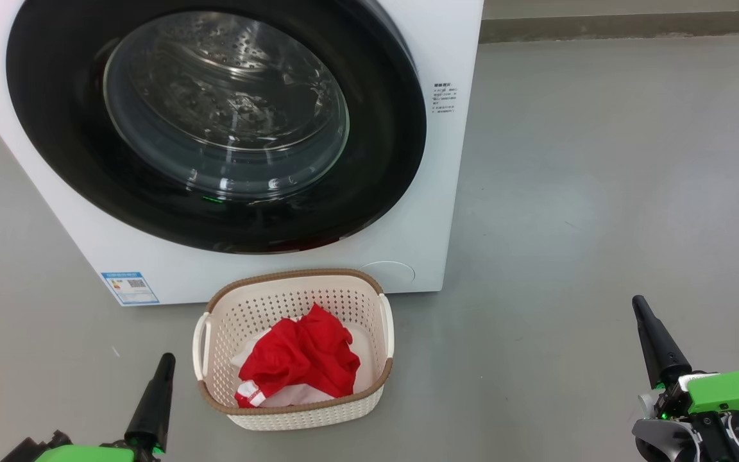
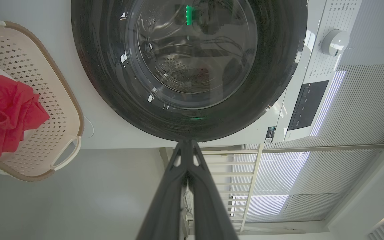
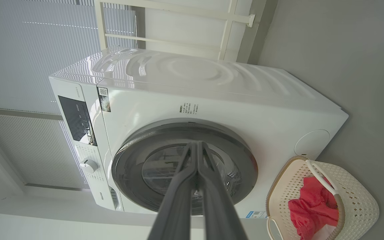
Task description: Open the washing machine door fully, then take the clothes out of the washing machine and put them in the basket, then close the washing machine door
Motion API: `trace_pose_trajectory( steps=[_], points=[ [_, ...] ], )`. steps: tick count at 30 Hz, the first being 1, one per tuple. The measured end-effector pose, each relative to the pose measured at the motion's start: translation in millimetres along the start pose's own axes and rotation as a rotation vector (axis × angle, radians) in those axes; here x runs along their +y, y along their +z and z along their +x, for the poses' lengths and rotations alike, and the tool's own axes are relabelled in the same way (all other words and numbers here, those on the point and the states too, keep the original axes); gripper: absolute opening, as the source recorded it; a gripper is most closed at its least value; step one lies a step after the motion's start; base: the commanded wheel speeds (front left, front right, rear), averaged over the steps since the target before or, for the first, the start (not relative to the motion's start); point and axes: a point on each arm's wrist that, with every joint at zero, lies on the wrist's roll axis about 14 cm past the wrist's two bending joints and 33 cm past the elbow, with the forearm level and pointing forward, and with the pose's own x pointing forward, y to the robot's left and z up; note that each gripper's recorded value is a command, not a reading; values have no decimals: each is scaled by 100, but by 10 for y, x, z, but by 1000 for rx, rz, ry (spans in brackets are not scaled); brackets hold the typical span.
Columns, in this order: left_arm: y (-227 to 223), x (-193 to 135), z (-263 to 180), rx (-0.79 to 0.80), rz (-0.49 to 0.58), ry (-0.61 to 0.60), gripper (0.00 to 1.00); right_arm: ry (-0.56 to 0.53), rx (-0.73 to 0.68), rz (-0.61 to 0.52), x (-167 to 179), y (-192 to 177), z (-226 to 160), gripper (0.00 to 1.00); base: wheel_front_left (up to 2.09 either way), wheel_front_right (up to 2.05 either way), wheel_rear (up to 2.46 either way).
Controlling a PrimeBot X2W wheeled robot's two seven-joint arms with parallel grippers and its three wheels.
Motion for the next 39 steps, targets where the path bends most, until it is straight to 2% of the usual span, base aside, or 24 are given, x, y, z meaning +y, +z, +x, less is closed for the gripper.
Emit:
trace_pose_trajectory(
  steps=[39],
  points=[
    [9,-2,-1,0,-3,-1,0,0,6,2,1,-4,0,0,0,0,0]
  ],
)
